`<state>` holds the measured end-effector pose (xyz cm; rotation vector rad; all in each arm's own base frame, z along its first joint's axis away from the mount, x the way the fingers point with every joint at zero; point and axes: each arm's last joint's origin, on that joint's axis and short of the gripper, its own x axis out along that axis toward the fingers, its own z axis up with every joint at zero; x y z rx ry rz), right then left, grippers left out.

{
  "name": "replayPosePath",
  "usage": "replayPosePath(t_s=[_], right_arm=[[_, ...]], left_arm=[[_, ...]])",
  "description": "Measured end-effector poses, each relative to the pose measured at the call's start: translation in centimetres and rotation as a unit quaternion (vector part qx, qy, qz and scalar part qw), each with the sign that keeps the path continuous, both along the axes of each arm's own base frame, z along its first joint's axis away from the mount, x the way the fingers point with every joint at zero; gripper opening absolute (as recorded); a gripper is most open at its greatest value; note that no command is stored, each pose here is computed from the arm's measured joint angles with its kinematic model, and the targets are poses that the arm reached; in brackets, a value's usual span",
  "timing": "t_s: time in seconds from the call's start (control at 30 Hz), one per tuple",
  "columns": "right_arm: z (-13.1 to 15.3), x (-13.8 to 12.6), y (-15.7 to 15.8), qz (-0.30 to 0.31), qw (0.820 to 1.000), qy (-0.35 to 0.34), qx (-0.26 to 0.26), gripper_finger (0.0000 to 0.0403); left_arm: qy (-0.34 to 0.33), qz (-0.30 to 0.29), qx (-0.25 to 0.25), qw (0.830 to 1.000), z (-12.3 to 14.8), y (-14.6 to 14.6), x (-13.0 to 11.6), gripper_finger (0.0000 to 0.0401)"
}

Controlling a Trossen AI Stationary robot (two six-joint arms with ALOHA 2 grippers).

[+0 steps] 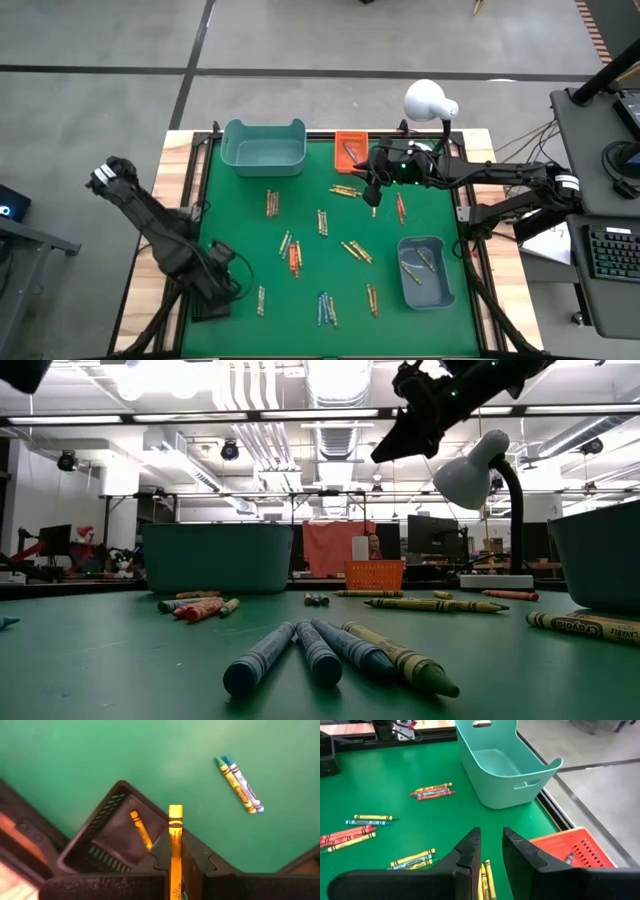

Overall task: Sort crayons
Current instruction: Put the yellow crayon into the black bin, then put the green crayon into the blue bin

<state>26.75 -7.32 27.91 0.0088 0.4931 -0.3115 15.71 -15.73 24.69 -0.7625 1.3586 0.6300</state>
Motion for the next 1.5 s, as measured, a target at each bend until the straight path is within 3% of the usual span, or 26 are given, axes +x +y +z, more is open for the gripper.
replayPosePath(t_s=[0.4,0.83,1.0,1.13,1.3,1.5], right_arm=[[0.0,0.0,0.0,-0.001,1.0,0.001,0.003,0.0068],[0.0,0.0,0.0,-0.002,1.0,0.0,0.003,0.0068],[0.0,0.0,0.0,-0.012,1.0,-0.007,0.022,0.0068],[0.0,0.0,0.0,-0.021,0.999,-0.014,0.038,0.0068],[0.0,0.1,0.2,-0.012,0.997,-0.024,0.078,0.0068],[0.1,0.2,0.7,0.027,0.987,-0.038,0.151,0.0068]], left_arm=[[0.103,-0.022,0.012,0.994,-4.0,-1.4,0.5,0.0024],[0.099,-0.005,0.008,0.995,-3.3,-0.9,0.3,0.0063],[0.024,-0.007,0.018,1.0,-1.2,0.7,0.8,0.0068],[-0.081,-0.044,0.08,0.993,0.9,2.7,1.1,0.0059],[-0.181,-0.079,0.184,0.963,3.4,6.1,1.1,0.0041],[-0.257,-0.15,0.277,0.914,5.6,9.5,1.8,0.0036]])
